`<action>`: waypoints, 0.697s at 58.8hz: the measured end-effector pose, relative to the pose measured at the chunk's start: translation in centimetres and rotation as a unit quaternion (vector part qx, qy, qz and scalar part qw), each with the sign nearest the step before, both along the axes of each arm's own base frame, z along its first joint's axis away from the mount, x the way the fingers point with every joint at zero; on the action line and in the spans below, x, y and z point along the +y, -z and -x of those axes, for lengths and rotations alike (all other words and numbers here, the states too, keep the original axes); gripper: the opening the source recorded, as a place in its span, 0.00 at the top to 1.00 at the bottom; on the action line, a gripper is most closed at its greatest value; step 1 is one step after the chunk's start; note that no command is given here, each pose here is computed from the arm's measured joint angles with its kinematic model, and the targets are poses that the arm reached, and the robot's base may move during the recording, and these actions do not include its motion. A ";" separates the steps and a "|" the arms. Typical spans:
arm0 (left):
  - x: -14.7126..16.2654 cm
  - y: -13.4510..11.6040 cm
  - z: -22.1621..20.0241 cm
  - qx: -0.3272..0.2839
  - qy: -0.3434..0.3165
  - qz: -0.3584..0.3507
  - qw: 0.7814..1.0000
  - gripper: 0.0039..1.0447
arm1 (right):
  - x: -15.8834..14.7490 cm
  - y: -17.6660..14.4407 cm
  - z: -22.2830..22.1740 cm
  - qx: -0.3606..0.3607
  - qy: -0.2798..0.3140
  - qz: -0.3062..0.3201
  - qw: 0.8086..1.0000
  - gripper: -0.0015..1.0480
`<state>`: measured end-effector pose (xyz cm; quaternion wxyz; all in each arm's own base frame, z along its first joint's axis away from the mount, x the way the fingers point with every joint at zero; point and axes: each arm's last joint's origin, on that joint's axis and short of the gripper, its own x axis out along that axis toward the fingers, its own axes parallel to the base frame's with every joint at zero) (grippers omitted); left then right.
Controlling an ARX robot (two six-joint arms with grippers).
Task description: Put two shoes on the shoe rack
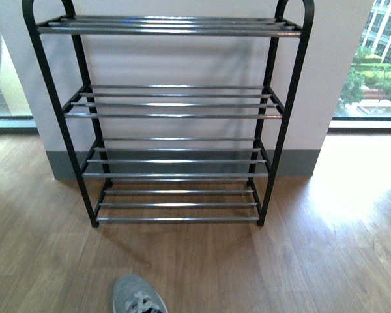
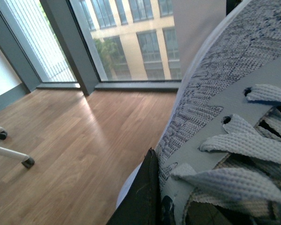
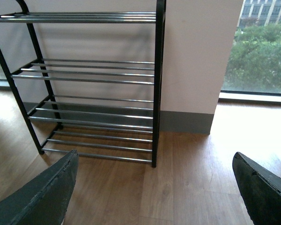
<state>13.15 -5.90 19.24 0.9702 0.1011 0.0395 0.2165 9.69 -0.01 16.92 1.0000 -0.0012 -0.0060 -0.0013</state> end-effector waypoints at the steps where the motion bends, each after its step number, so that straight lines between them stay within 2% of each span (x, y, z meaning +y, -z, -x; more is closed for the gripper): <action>1: 0.1 0.2 0.0 0.005 -0.003 -0.003 1.000 0.99 | 0.0 0.0 0.0 0.000 0.000 0.000 1.000 0.09; 41: 0.2 0.6 0.0 0.014 0.000 -0.007 1.000 0.99 | 0.0 0.0 0.0 0.000 0.000 0.000 1.000 0.09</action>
